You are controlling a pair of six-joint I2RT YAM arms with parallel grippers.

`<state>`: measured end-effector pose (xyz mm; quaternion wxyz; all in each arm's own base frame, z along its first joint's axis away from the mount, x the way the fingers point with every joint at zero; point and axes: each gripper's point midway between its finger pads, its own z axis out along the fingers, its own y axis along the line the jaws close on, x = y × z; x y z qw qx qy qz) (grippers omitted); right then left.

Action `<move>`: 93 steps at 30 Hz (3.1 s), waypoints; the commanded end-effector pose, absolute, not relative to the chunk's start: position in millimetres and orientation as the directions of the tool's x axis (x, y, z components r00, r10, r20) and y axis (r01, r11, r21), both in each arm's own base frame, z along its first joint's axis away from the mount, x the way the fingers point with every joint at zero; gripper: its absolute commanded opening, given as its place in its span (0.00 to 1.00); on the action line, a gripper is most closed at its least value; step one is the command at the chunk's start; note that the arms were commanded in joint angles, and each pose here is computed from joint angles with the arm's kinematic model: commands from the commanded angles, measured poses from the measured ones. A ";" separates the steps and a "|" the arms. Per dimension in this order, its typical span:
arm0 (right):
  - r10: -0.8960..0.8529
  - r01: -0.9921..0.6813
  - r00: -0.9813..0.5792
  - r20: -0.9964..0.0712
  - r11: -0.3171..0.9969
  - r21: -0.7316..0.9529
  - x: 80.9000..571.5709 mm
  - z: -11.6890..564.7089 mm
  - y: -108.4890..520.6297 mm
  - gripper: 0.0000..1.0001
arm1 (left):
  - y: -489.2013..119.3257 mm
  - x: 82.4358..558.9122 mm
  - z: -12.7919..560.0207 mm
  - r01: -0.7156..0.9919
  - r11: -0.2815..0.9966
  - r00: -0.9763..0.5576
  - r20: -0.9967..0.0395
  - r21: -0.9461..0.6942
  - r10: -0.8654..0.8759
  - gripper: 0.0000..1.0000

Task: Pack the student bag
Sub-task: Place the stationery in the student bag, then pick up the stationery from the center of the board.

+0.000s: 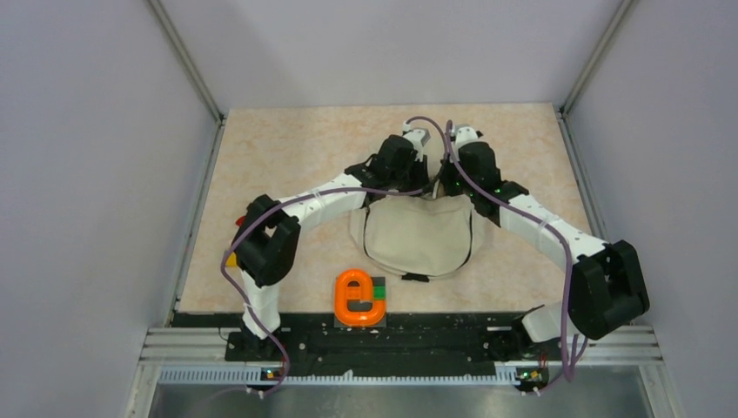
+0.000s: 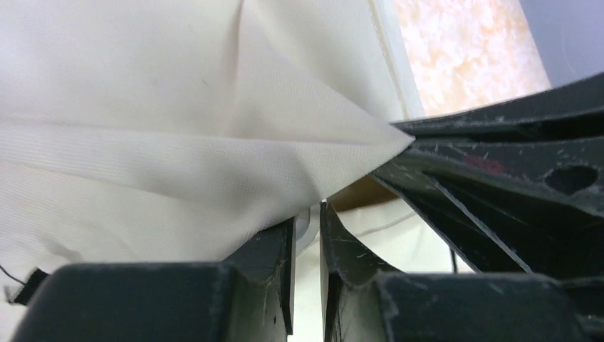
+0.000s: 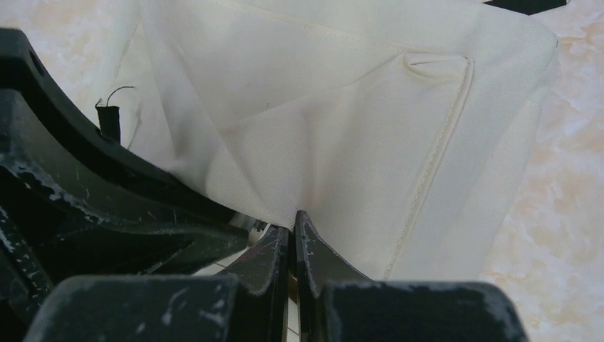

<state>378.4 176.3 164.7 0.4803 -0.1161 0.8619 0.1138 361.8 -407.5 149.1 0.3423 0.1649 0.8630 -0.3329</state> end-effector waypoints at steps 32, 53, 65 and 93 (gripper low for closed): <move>-0.039 -0.320 -0.437 -0.899 0.940 0.115 388.0 197.6 182.5 0.00 | -375.1 365.2 206.7 0.701 0.683 -0.307 -0.951 -0.205 0.030 0.64; -0.056 -0.331 -0.457 -0.888 0.937 0.112 387.6 179.7 184.5 0.00 | -51.1 344.2 147.7 -0.187 0.955 -0.612 -0.733 -0.230 -0.296 0.80; -0.049 -0.348 -0.457 -0.888 0.929 0.128 384.0 181.5 187.5 0.00 | 74.1 380.9 108.5 -0.583 0.801 -0.518 -0.696 -0.138 -0.497 0.79; -0.054 -0.355 -0.463 -0.885 0.926 0.129 384.9 180.5 189.7 0.00 | 95.9 400.8 45.0 -0.628 0.773 -0.583 -0.604 -0.089 -0.543 0.62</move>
